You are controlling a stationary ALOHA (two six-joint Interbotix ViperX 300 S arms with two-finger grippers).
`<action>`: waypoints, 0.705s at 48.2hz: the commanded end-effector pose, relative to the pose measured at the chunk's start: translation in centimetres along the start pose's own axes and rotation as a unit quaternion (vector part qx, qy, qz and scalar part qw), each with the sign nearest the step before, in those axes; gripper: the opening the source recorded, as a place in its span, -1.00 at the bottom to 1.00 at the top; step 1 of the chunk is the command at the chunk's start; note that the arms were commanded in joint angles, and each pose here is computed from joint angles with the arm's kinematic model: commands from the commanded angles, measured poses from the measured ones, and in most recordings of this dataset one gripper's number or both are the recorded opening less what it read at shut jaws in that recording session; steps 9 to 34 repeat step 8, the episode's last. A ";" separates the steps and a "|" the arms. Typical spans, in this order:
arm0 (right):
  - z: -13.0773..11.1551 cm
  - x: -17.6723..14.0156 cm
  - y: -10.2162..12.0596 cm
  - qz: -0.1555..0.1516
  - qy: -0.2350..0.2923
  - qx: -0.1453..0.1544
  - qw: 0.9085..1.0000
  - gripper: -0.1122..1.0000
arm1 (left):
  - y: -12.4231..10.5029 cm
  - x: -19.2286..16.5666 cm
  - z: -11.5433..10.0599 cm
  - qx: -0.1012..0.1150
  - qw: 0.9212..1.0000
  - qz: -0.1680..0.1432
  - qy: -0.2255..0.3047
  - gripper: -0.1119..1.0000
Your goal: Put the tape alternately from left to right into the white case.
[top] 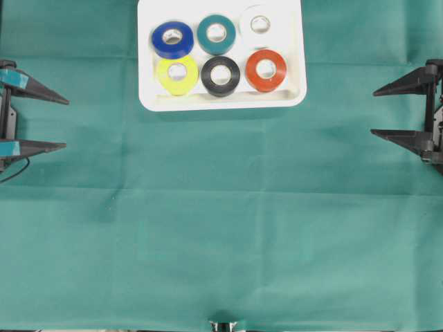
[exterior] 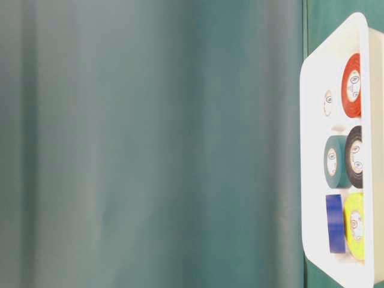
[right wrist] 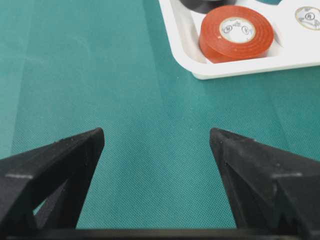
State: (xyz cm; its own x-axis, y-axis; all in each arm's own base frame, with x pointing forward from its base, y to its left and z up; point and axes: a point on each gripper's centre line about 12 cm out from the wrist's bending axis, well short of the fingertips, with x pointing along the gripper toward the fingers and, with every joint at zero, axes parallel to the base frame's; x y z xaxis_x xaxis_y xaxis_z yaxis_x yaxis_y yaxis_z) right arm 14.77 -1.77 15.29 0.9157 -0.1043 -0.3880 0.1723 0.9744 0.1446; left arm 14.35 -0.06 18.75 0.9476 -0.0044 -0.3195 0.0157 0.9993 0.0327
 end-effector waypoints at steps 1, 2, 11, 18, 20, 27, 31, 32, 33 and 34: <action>0.2 -0.1 0.1 0.002 -0.006 -0.002 1.000 0.65 | 0.0 0.0 0.4 0.001 1.000 0.001 -0.005 0.91; 0.1 -0.1 0.0 0.002 -0.006 -0.002 1.000 0.65 | 0.0 0.0 0.4 0.001 1.000 0.001 -0.006 0.91; -0.1 -0.2 0.0 0.002 -0.008 -0.006 1.000 0.65 | 0.0 0.1 0.2 0.002 1.000 0.001 -0.007 0.91; -0.1 -0.2 0.0 0.002 -0.008 -0.006 1.000 0.65 | 0.0 0.1 0.2 0.002 1.000 0.001 -0.007 0.91; -0.1 -0.2 0.0 0.002 -0.008 -0.006 1.000 0.65 | 0.0 0.1 0.2 0.002 1.000 0.001 -0.007 0.91; -0.1 -0.2 0.0 0.002 -0.008 -0.006 1.000 0.65 | 0.0 0.1 0.2 0.002 1.000 0.001 -0.007 0.91; -0.1 -0.2 0.0 0.002 -0.008 -0.006 1.000 0.65 | 0.0 0.1 0.2 0.002 1.000 0.001 -0.007 0.91; -0.1 -0.2 0.0 0.002 -0.008 -0.006 1.000 0.65 | 0.0 0.1 0.2 0.002 1.000 0.001 -0.007 0.91; -0.1 -0.2 0.0 0.002 -0.008 -0.006 1.000 0.65 | 0.0 0.1 0.2 0.002 1.000 0.001 -0.007 0.91; -0.1 -0.2 0.0 0.002 -0.008 -0.006 1.000 0.65 | 0.0 0.1 0.2 0.002 1.000 0.001 -0.007 0.91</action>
